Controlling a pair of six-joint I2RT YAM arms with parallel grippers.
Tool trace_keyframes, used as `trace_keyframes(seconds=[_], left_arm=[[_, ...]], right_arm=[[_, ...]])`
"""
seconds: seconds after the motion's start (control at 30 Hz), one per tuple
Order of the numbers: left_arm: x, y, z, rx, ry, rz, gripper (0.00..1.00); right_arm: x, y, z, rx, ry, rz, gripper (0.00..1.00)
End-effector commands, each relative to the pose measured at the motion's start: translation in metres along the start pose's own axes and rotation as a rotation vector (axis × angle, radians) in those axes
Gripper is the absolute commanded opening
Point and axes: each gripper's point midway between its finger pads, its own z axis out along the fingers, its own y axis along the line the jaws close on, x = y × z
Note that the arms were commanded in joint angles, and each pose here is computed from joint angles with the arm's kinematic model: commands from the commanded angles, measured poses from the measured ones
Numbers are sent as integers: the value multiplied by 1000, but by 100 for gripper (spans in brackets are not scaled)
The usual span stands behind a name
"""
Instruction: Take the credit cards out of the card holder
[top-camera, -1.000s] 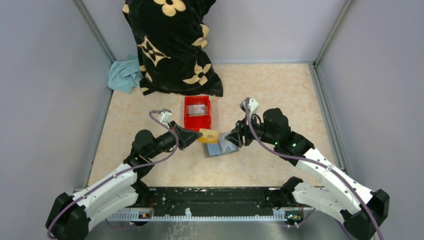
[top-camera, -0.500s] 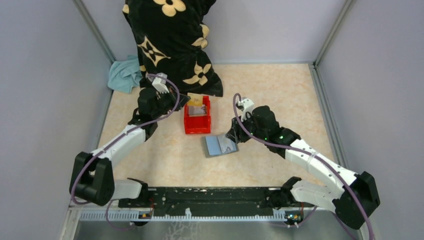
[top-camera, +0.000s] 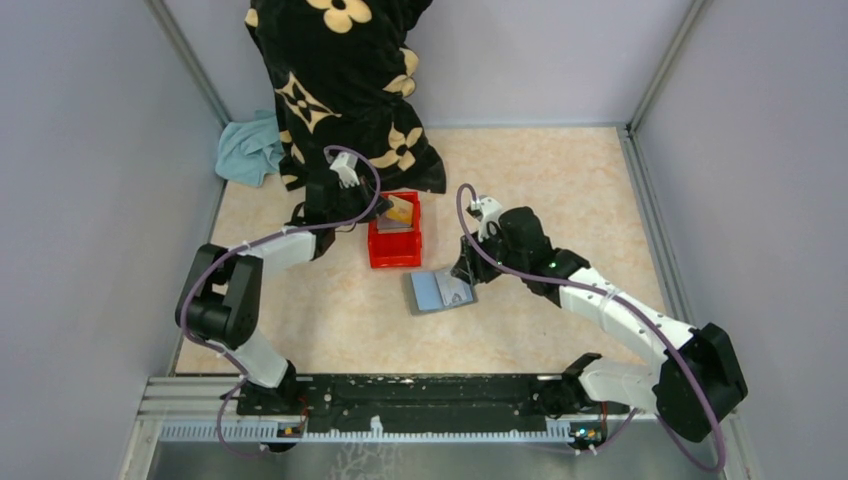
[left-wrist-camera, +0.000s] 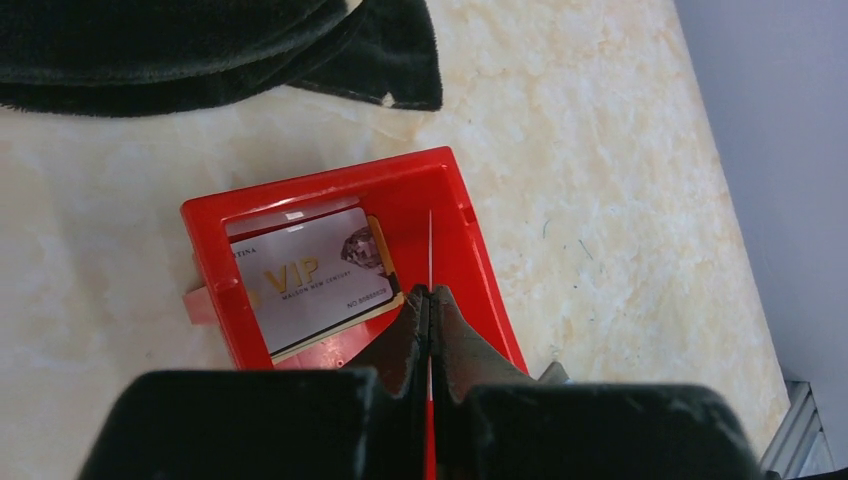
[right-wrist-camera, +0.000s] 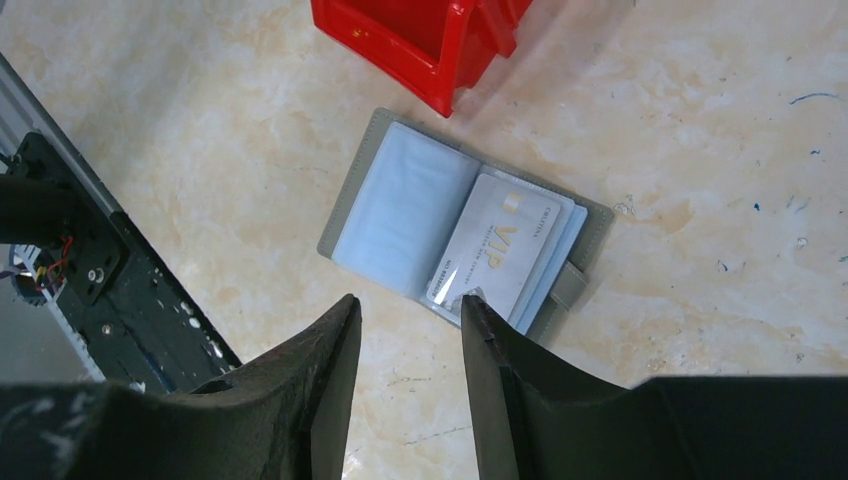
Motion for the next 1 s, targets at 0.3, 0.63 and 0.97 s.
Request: trace_keyframes(seconds=[0.3, 0.63, 0.97], left_arm=[[-8, 10, 23, -10, -25, 18, 0], [-4, 23, 29, -67, -6, 19, 28], [-35, 35, 0, -227, -97, 94, 72]], right_arm=[[-20, 3, 7, -56, -58, -20, 42], [-18, 2, 11, -74, -42, -15, 41], [-17, 6, 12, -110, -36, -10, 40]])
